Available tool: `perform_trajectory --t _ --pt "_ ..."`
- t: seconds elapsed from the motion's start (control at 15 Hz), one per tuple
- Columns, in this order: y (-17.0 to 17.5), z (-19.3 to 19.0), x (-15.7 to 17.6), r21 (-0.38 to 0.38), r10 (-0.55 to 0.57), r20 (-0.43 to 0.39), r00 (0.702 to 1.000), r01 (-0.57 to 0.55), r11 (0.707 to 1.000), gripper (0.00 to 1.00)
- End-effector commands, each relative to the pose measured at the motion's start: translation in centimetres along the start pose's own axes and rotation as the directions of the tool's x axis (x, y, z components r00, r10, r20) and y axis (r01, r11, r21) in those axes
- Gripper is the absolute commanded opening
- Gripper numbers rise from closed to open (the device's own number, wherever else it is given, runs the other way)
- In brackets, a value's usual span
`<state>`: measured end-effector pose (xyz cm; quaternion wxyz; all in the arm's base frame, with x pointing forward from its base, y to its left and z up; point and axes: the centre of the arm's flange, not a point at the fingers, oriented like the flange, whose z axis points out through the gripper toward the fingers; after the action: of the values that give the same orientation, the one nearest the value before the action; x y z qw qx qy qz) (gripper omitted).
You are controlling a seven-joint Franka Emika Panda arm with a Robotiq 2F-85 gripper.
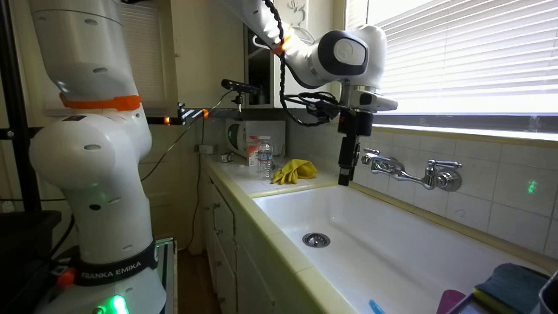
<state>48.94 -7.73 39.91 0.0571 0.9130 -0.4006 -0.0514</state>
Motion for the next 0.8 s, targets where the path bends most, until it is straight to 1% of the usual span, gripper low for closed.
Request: perform_trajectory --t 0.0,0.2,0.27,0.6,0.73 --pt "-1.3 2.3 3.3 0.038 0.054 0.049 0.997 -0.056 0.998 1.00" --pt "-1.3 3.2 4.3 0.033 0.080 0.066 0.995 -0.083 0.996 1.00" --pt "-0.6 2.9 3.3 0.019 0.061 0.056 0.997 -0.063 0.998 1.00" --pt "-0.9 3.1 4.0 0.020 0.068 0.060 0.996 -0.070 0.997 1.00" --pt "-1.5 4.3 5.7 0.033 0.144 0.057 0.988 -0.146 0.989 1.00"
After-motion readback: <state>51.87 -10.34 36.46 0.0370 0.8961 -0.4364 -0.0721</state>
